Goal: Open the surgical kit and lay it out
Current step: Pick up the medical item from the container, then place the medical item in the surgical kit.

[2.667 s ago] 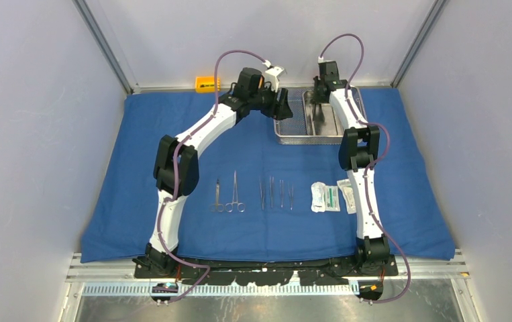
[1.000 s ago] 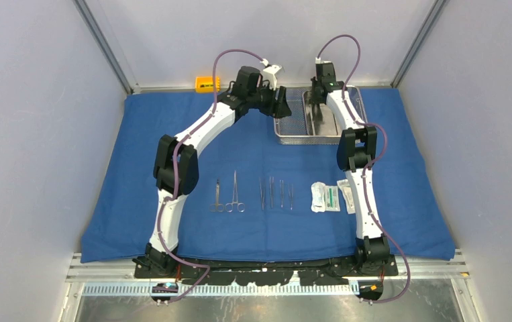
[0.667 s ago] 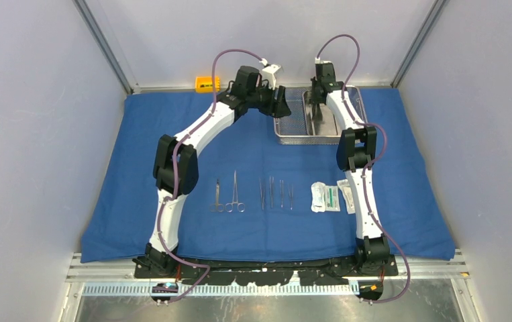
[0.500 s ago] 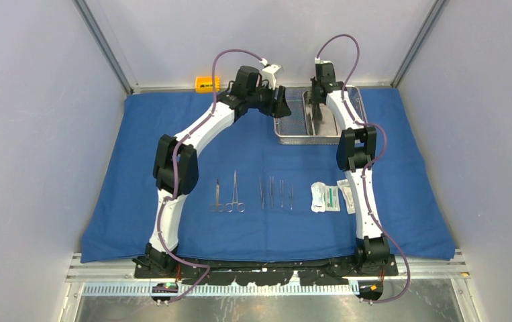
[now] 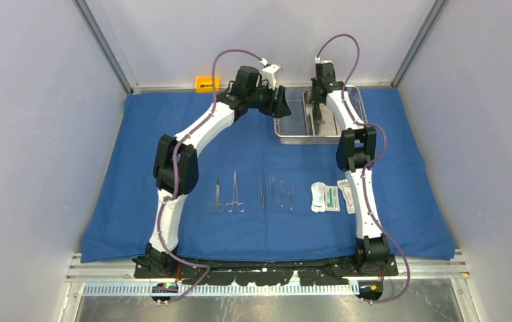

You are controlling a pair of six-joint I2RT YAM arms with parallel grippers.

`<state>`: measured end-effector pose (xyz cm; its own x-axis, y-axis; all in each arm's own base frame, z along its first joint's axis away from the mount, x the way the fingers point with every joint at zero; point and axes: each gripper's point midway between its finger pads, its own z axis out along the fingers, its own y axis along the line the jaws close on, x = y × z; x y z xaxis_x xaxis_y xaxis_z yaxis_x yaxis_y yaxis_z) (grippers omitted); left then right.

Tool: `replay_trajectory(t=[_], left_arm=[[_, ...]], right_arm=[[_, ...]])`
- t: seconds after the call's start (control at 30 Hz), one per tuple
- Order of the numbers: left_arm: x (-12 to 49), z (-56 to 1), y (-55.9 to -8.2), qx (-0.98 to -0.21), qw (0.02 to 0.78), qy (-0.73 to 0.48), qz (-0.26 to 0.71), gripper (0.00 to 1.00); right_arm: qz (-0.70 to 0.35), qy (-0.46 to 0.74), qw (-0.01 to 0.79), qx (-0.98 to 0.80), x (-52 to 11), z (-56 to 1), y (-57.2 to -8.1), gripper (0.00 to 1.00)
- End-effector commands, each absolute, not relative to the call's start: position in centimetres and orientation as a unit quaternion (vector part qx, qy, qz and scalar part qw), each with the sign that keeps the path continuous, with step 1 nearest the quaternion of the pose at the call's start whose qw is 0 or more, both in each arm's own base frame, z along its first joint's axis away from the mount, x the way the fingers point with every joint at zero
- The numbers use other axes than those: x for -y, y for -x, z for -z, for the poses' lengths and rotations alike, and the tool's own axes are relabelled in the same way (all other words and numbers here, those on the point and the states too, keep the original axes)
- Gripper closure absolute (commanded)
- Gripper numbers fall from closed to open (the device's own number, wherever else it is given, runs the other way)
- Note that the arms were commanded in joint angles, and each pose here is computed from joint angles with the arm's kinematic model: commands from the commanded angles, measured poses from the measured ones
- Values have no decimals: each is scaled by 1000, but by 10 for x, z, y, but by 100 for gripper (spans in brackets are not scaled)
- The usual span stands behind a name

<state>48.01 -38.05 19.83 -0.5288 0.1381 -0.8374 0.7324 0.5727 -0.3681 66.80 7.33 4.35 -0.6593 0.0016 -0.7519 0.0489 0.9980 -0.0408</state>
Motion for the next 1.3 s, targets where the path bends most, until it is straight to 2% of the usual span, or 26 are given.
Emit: replay_trajectory(t=[0.0, 0.4, 0.8, 1.03, 1.27], left_arm=[[382, -219, -488, -777, 416, -275, 384, 43], [400, -213, -507, -777, 410, -229, 418, 46], [436, -207, -530, -745, 432, -201, 467, 49], [456, -206, -531, -737, 428, -186, 489, 50], [450, -209, -524, -752, 422, -186, 471, 51]], right_arm=[[26, -21, 436, -899, -70, -77, -673, 100], [-7, -29, 466, -884, -77, -139, -666, 100], [-10, -29, 472, -881, -76, -159, -659, 100], [-21, -33, 478, -877, -77, -178, -654, 100], [-53, -47, 478, -876, -85, -201, -640, 100]])
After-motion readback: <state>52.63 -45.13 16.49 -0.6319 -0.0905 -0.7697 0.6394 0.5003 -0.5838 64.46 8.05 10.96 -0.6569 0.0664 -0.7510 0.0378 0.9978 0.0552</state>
